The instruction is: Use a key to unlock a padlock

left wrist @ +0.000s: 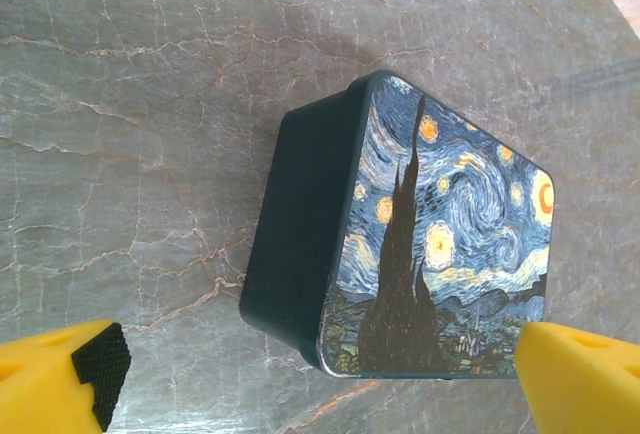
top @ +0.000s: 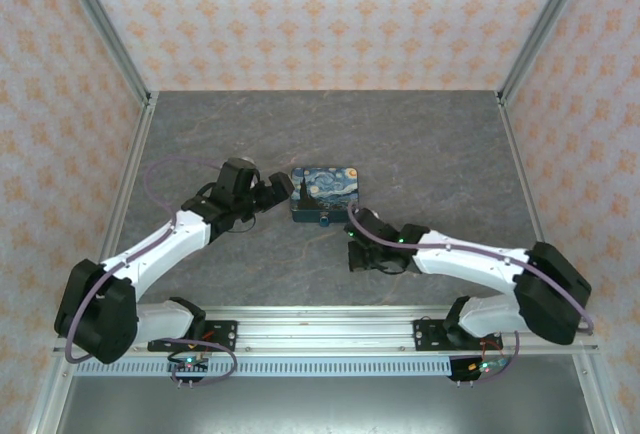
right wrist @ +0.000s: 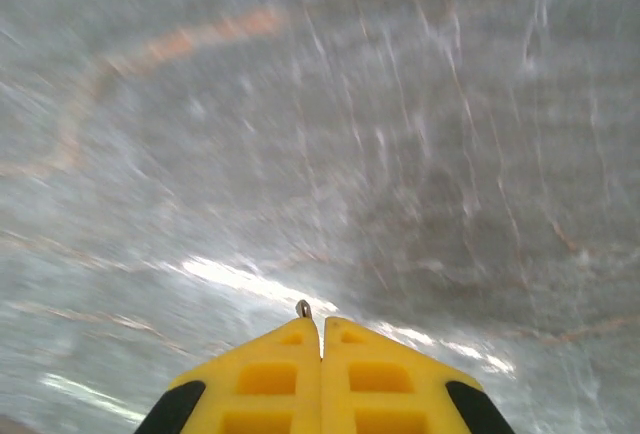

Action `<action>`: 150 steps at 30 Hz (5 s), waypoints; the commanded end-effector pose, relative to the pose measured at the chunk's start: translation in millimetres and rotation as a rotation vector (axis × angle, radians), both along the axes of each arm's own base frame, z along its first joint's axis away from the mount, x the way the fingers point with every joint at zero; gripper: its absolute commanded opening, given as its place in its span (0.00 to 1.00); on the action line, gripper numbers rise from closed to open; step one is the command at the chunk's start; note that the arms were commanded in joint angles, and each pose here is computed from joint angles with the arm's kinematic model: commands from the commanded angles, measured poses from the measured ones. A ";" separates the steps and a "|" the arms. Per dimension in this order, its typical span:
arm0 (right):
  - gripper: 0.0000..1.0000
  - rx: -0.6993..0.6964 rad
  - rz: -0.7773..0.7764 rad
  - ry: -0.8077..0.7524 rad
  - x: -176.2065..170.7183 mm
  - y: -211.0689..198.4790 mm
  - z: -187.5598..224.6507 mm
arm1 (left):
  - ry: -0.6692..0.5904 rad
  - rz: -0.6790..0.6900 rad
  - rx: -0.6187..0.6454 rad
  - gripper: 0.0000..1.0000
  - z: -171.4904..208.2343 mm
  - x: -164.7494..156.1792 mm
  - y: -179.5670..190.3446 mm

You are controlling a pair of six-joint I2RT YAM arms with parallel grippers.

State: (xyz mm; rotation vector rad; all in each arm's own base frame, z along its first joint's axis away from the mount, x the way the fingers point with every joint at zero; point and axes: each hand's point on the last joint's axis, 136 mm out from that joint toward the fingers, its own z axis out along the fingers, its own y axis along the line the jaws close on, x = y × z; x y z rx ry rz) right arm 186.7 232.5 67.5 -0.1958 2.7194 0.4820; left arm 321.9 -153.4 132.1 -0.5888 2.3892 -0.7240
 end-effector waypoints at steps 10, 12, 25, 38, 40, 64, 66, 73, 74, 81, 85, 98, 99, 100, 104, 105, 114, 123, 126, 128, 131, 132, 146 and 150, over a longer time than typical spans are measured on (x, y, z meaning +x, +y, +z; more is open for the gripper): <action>0.00 0.440 -0.291 -0.147 54.4 17.5 73.9 | -0.023 0.067 -0.310 1.00 17.7 0.6 -27.1; 0.00 0.509 -0.340 -0.162 65.3 21.7 86.8 | -0.031 0.083 -0.359 1.00 24.0 0.6 -32.9; 0.00 0.753 -0.562 -0.168 123.3 40.3 117.2 | -0.052 0.183 -0.632 0.86 49.3 6.5 -59.1; 0.00 0.792 -0.323 -0.203 120.7 43.4 130.0 | -0.113 0.032 -0.450 0.81 62.3 8.0 -71.4; 0.00 0.762 -0.235 -0.237 115.5 33.9 131.3 | -0.130 -0.008 -0.392 0.82 66.7 8.0 -69.1; 0.00 0.682 0.123 -0.304 94.5 20.6 114.4 | -0.115 -0.383 -0.260 0.79 70.2 11.5 -102.4; 0.00 0.684 0.117 -0.302 94.9 20.4 114.1 | -0.111 -0.386 -0.273 0.76 70.5 11.3 -104.7; 0.00 0.733 0.109 -0.307 98.5 24.6 123.3 | -0.098 -0.399 -0.335 0.63 67.9 12.2 -123.7; 0.00 0.738 0.108 -0.305 99.1 25.3 124.4 | -0.097 -0.403 -0.340 0.61 67.8 12.6 -127.4; 0.00 0.757 0.109 -0.302 101.0 28.1 126.8 | -0.091 -0.411 -0.366 0.56 65.4 12.4 -144.3; 0.00 0.765 0.108 -0.301 101.1 28.6 126.8 | -0.088 -0.406 -0.380 0.51 64.1 13.8 -148.9; 0.00 0.770 0.105 -0.297 103.2 29.9 124.1 | -0.085 -0.404 -0.390 0.43 62.3 17.5 -158.0; 0.00 0.772 0.107 -0.295 102.9 30.7 124.2 | -0.082 -0.405 -0.389 0.42 61.4 16.9 -158.8; 0.00 0.773 0.107 -0.294 102.9 30.8 124.3 | -0.082 -0.404 -0.388 0.42 61.0 17.3 -158.7; 0.00 0.772 0.106 -0.292 103.3 30.7 123.5 | -0.079 -0.402 -0.388 0.36 59.7 18.1 -160.2; 0.00 0.773 0.107 -0.295 103.3 30.7 124.2 | -0.080 -0.404 -0.389 0.35 59.7 18.1 -161.0; 0.00 0.775 0.103 -0.298 103.2 30.3 124.1 | -0.066 -0.409 -0.385 0.27 53.3 16.8 -165.6; 0.00 0.768 0.087 -0.303 106.2 28.9 122.5 | -0.059 -0.402 -0.390 0.15 48.1 14.6 -167.0; 0.00 0.765 0.076 -0.310 107.9 27.8 121.8 | -0.056 -0.403 -0.395 0.11 47.2 12.3 -167.8; 0.00 0.765 0.069 -0.313 108.8 26.9 121.5 | -0.056 -0.401 -0.400 0.08 47.3 10.9 -168.2; 0.00 0.768 0.059 -0.315 110.0 26.6 121.4 | -0.057 -0.396 -0.402 0.05 46.9 9.8 -168.3; 0.00 0.771 0.056 -0.316 110.7 26.4 121.8 | -0.054 -0.393 -0.402 0.03 45.6 9.5 -168.1; 0.58 0.784 -0.010 -0.312 101.2 10.9 125.9 | -0.111 -0.274 -0.421 0.00 53.3 21.5 -154.7; 0.64 0.800 -0.058 -0.359 88.8 -6.2 137.8 | -0.159 -0.268 -0.419 0.00 68.1 23.4 -149.5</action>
